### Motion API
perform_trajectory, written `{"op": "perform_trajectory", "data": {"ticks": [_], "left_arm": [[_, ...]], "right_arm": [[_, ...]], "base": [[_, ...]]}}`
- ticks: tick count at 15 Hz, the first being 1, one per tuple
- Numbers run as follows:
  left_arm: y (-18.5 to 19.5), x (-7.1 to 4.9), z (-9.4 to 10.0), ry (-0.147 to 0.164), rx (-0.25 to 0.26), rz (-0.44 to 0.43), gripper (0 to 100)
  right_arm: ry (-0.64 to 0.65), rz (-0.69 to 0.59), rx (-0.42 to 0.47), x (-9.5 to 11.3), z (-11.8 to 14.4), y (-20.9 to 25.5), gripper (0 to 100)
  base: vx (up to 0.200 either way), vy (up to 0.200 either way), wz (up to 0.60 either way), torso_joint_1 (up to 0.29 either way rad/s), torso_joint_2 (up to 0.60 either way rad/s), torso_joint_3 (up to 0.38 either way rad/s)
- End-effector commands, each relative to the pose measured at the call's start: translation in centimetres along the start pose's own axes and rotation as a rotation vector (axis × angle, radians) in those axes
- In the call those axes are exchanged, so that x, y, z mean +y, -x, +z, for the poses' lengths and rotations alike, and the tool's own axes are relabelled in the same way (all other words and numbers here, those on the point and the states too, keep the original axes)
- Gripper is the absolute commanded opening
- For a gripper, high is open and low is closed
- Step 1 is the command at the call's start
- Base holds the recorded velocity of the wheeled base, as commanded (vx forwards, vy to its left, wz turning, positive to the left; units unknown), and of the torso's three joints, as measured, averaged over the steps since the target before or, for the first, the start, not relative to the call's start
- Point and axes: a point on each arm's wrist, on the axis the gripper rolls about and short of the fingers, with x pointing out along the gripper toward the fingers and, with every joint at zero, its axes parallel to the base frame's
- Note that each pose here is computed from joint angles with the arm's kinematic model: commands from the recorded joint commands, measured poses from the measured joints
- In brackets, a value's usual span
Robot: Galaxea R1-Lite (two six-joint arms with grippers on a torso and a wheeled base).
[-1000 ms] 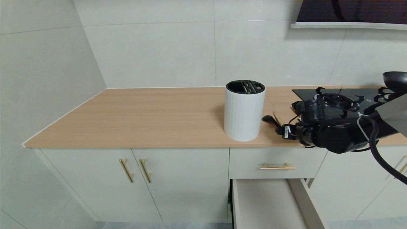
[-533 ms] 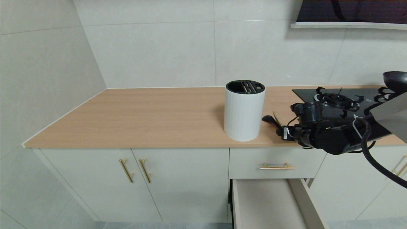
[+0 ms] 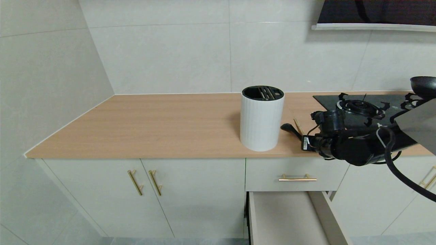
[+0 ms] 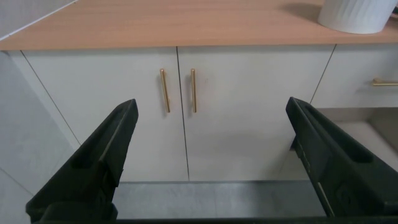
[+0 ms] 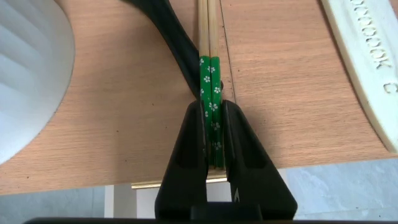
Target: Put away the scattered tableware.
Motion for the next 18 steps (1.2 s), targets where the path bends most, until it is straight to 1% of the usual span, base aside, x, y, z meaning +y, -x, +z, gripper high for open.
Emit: {"op": "perform_trajectory", "data": {"ticks": [1, 4, 7, 8, 9, 11, 13, 15, 16, 18], "left_arm": [[0.0, 0.0, 0.0, 0.0, 0.0, 0.0, 100], [0.0, 0.0, 0.0, 0.0, 0.0, 0.0, 100], [0.0, 0.0, 0.0, 0.0, 0.0, 0.0, 100], [0.0, 0.0, 0.0, 0.0, 0.003, 0.0, 100], [0.0, 0.0, 0.0, 0.0, 0.002, 0.0, 100], [0.0, 0.0, 0.0, 0.0, 0.0, 0.0, 100], [0.0, 0.0, 0.0, 0.0, 0.0, 0.0, 100], [0.0, 0.0, 0.0, 0.0, 0.0, 0.0, 100], [0.0, 0.0, 0.0, 0.0, 0.0, 0.0, 100], [0.0, 0.0, 0.0, 0.0, 0.0, 0.0, 100]], "right_arm": [[-0.005, 0.002, -0.014, -0.1, 0.5, 0.5, 0], [-0.01, 0.018, -0.043, -0.3, 1.7, 3.5, 0], [0.0, 0.057, -0.064, 0.0, 2.1, 7.7, 0], [0.016, 0.083, -0.055, 0.0, 1.9, 10.5, 0], [0.026, 0.091, -0.041, -0.2, 1.6, 11.7, 0], [0.053, 0.127, -0.012, -0.8, 0.9, 15.9, 0], [0.071, 0.14, 0.021, -1.7, 0.0, 18.2, 0], [0.081, 0.186, 0.057, -2.2, -0.8, 19.1, 0], [0.097, 0.246, 0.067, -2.4, -1.2, 20.0, 0], [0.171, 0.281, 0.103, -1.9, -2.2, 20.9, 0]], "base": [[0.0, 0.0, 0.0, 0.0, 0.0, 0.0], [0.0, 0.0, 0.0, 0.0, 0.0, 0.0], [0.0, 0.0, 0.0, 0.0, 0.0, 0.0], [0.0, 0.0, 0.0, 0.0, 0.0, 0.0], [0.0, 0.0, 0.0, 0.0, 0.0, 0.0], [0.0, 0.0, 0.0, 0.0, 0.0, 0.0], [0.0, 0.0, 0.0, 0.0, 0.0, 0.0], [0.0, 0.0, 0.0, 0.0, 0.0, 0.0], [0.0, 0.0, 0.0, 0.0, 0.0, 0.0], [0.0, 0.0, 0.0, 0.0, 0.0, 0.0]]}}
